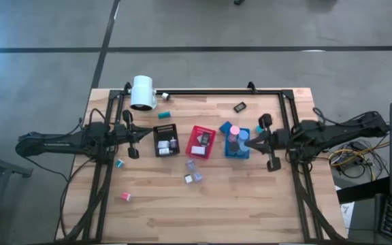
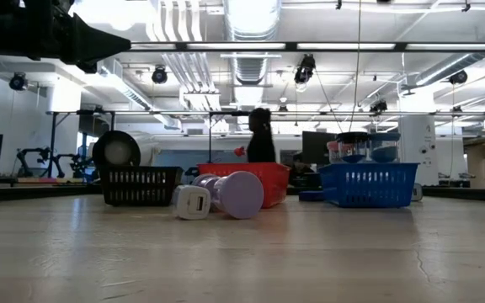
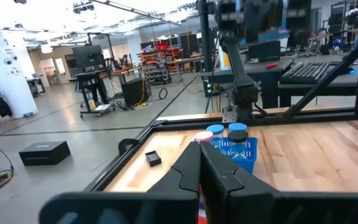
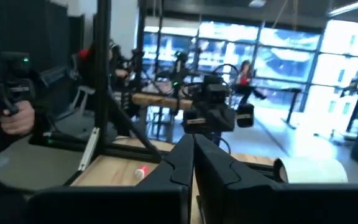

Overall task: Pick & Place Office items
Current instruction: Put the pink charger adapter into the black basket

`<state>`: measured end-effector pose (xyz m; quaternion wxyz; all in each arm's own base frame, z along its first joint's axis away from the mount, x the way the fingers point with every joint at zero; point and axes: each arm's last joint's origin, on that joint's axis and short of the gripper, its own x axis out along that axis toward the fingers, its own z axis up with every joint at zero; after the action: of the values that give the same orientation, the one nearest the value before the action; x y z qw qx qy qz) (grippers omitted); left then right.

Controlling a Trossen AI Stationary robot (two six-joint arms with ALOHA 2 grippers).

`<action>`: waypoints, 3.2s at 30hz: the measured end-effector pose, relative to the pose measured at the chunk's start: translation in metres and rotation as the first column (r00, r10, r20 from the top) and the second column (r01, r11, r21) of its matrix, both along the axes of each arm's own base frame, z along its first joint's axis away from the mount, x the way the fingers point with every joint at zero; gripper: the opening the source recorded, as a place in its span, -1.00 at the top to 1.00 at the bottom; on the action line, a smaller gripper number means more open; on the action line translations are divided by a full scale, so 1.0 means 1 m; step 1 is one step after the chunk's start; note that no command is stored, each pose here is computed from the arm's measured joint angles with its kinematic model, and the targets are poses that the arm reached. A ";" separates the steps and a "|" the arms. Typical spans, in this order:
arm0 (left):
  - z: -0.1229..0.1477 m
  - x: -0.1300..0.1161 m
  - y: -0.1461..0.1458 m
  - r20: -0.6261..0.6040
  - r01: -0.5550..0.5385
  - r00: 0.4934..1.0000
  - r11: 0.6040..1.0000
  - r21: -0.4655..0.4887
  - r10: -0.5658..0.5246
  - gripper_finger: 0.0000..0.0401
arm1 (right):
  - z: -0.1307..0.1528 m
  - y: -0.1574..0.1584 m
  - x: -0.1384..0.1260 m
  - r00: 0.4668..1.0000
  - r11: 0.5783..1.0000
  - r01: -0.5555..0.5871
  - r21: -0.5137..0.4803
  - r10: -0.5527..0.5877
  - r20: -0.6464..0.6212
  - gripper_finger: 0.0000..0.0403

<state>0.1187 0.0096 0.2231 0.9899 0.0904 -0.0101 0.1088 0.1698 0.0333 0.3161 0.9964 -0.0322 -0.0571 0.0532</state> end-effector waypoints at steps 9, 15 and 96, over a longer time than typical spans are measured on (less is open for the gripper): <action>0.000 0.000 0.000 -0.002 -0.003 1.000 1.000 0.001 0.003 0.97 | -0.077 -0.007 -0.023 0.991 0.997 0.033 0.065 -0.041 0.127 0.96; 0.000 0.000 0.000 -0.002 -0.004 1.000 1.000 -0.002 0.004 0.97 | -0.108 -0.011 -0.035 0.983 0.991 0.078 0.108 -0.094 0.157 0.96; -0.054 0.011 -0.165 -0.916 -0.054 -0.038 0.916 -0.398 -0.400 -0.42 | -0.129 -0.023 -0.062 0.988 0.981 0.148 0.126 -0.153 0.031 0.96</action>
<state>0.1299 -0.1553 0.1692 0.7037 -0.0215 0.7007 -0.1160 0.1079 0.0107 0.1872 0.9963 0.0243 -0.0778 -0.0264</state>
